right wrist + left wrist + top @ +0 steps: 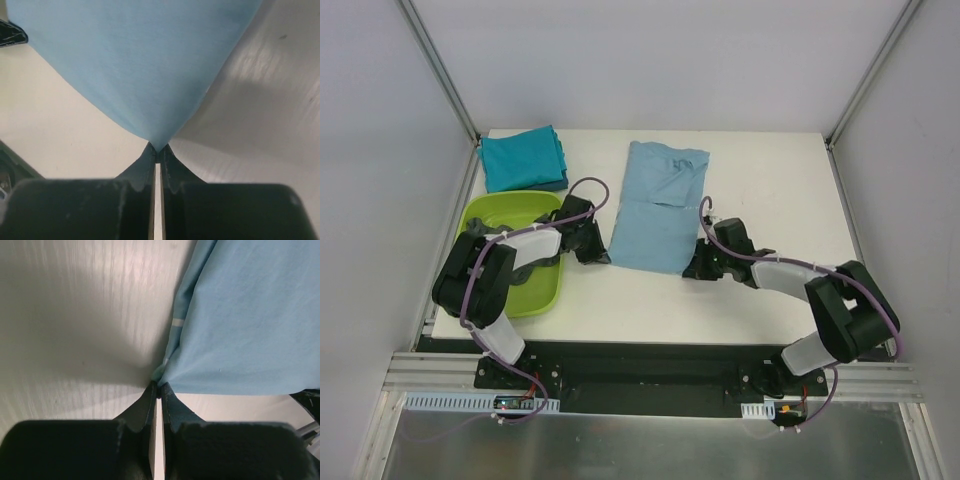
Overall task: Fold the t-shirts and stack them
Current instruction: Grab one side of the 2/3 rectangular tshirt with both arms, then fold the long partially folded tshirt into a neat square
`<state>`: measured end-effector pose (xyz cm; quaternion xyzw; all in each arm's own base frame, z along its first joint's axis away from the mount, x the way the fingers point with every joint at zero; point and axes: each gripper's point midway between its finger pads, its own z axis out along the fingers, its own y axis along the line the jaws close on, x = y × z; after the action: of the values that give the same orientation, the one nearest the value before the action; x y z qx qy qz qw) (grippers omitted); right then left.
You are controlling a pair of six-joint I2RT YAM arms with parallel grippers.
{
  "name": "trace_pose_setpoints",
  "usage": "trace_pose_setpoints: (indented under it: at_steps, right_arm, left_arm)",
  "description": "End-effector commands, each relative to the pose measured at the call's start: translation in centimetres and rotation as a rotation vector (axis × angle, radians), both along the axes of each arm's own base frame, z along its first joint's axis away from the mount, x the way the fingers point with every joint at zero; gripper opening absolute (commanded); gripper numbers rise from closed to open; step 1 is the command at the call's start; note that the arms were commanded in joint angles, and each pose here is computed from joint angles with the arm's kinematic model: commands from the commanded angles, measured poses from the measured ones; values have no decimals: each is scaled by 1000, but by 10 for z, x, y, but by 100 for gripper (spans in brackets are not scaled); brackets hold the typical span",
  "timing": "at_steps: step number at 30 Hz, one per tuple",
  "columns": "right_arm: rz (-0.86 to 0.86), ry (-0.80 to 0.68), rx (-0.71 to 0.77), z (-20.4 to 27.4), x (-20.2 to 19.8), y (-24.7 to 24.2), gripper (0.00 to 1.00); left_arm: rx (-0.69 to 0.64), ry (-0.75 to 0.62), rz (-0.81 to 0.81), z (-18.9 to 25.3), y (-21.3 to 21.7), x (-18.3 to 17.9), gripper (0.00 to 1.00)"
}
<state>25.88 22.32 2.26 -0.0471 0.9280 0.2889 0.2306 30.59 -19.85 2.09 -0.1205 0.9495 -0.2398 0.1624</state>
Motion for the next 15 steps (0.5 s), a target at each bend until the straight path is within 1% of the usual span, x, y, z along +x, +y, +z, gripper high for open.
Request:
trace_pose_setpoints:
  at_steps: [1,3,6,9,11,13,15]
  right_arm:
    - [82,35,57,16,-32,3,0]
    - [118,63,100,29,-50,5,1]
    - [151,122,150,45,-81,4,1]
    - [229,175,250,69,-118,11,1]
    - [290,208,302,89,-143,15,1]
    - [342,259,308,101,-169,13,1]
    - [395,271,332,115,-186,15,1]
  left_arm:
    - [31,-12,22,8,13,-24,0]
    - [35,-21,22,13,16,-39,0]
    - [19,-76,16,33,22,-63,0]
    - [-29,-152,-20,59,23,-90,0]
    - [-70,-180,-49,75,22,-109,0]
    - [-121,-228,-92,96,19,-124,0]
    - [-162,-300,-107,118,21,-133,0]
